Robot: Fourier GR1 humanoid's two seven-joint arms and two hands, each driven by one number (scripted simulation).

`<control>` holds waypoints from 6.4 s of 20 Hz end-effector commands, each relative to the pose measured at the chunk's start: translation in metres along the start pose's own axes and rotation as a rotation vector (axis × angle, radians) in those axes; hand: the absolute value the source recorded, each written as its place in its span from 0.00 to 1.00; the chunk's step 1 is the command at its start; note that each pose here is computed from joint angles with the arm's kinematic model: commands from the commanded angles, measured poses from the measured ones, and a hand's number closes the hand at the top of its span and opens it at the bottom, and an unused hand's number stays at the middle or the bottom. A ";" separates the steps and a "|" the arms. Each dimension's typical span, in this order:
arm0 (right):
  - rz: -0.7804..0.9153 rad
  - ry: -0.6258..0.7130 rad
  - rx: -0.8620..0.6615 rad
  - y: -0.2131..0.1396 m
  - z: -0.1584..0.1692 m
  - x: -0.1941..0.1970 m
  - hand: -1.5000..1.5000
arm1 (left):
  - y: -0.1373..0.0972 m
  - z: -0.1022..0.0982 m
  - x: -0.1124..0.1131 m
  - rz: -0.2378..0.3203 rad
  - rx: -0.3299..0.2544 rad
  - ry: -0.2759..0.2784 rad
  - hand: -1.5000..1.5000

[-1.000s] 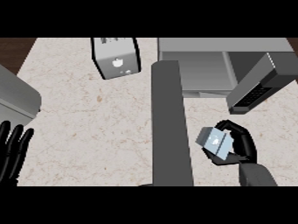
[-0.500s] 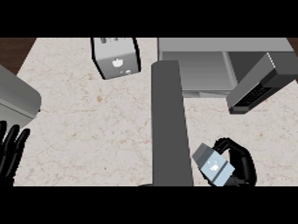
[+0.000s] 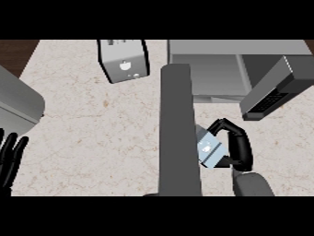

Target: Pick up the milk, place it into the microwave and close the microwave

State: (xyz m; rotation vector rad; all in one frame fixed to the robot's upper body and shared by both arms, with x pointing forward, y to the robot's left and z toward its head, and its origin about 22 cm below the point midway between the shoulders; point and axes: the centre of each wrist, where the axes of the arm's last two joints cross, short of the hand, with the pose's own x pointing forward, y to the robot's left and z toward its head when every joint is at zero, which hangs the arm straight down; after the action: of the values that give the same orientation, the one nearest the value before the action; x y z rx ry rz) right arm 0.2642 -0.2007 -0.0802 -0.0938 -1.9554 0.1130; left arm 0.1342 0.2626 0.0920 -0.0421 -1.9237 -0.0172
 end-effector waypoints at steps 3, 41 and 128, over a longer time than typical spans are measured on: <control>0.126 0.051 -0.036 0.022 -0.063 0.007 1.00 | 0.015 -0.007 -0.008 -0.011 -0.010 0.008 0.00; 0.680 0.128 -0.098 -0.023 -0.194 0.026 0.00 | 0.000 -0.023 -0.014 -0.044 -0.094 0.007 0.00; -0.182 0.175 -0.107 -0.105 0.170 -0.028 0.00 | -0.102 -0.070 -0.060 -0.051 -0.632 0.135 1.00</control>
State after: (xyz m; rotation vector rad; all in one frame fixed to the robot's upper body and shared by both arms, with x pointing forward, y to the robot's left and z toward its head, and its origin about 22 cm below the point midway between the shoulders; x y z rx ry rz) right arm 0.1458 -0.3041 -0.1584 -0.0269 -1.7563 -0.1092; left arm 0.1970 0.1840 0.0605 -0.3790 -1.7499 -0.5483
